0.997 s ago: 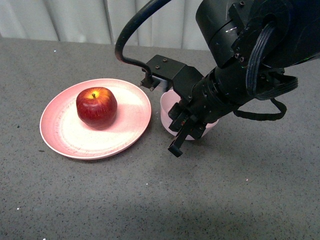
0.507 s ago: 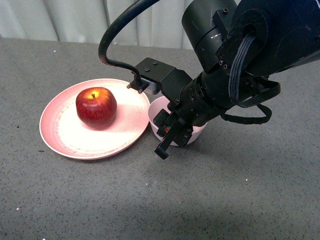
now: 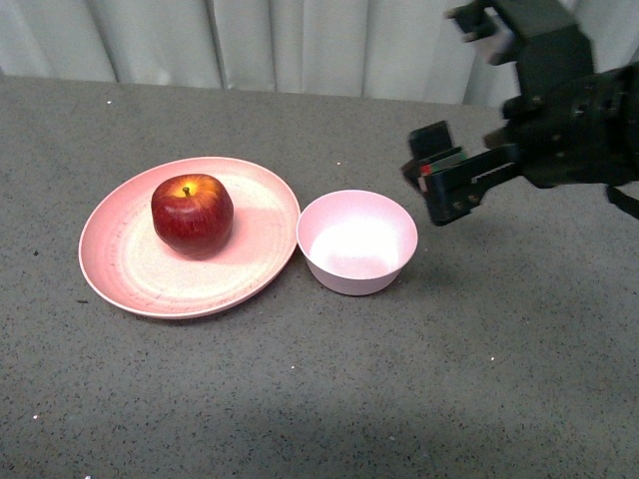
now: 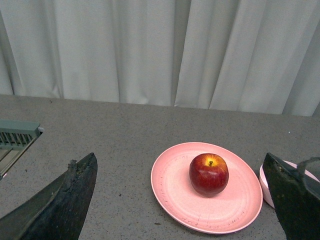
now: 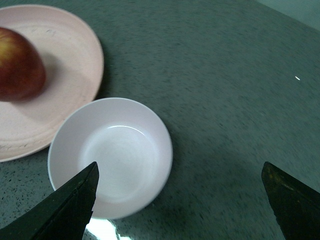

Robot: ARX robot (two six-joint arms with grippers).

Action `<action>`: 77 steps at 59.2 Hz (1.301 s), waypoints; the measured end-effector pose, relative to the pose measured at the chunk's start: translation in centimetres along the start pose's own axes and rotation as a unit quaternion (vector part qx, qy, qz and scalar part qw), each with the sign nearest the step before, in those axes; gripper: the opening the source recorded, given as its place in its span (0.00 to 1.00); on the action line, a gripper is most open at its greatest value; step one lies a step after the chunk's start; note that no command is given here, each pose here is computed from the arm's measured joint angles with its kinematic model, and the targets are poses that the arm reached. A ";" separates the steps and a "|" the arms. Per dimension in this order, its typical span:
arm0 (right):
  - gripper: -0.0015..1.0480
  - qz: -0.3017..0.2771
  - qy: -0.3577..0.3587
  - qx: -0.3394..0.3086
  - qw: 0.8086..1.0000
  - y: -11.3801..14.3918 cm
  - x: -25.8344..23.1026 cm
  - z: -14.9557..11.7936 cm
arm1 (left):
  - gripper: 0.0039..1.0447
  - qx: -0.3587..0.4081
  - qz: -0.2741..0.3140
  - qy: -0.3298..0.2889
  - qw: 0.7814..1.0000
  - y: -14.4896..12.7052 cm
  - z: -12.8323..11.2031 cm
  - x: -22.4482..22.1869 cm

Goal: Move apple from plate to bowl

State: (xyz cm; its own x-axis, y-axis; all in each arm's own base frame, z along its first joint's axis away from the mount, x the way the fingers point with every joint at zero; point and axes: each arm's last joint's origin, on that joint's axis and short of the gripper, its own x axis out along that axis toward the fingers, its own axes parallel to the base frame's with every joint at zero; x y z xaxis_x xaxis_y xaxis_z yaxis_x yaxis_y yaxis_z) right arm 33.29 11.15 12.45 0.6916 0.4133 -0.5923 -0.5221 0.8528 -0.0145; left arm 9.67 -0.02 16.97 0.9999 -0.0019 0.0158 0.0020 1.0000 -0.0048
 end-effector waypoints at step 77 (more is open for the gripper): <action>0.01 -0.255 -0.290 0.092 0.918 0.0 -19.5 -9.7 | 0.94 0.000 0.000 0.000 1.000 0.0 0.0 0.0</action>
State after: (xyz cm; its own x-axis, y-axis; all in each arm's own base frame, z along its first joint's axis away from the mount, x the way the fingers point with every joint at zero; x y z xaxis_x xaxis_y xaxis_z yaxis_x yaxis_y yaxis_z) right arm 15.01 0.03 16.17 0.9999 0.0004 -0.0170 -0.0004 1.0000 -0.0025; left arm 9.67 -0.02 16.97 0.9999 -0.0015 0.0162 0.0016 1.0000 -0.0048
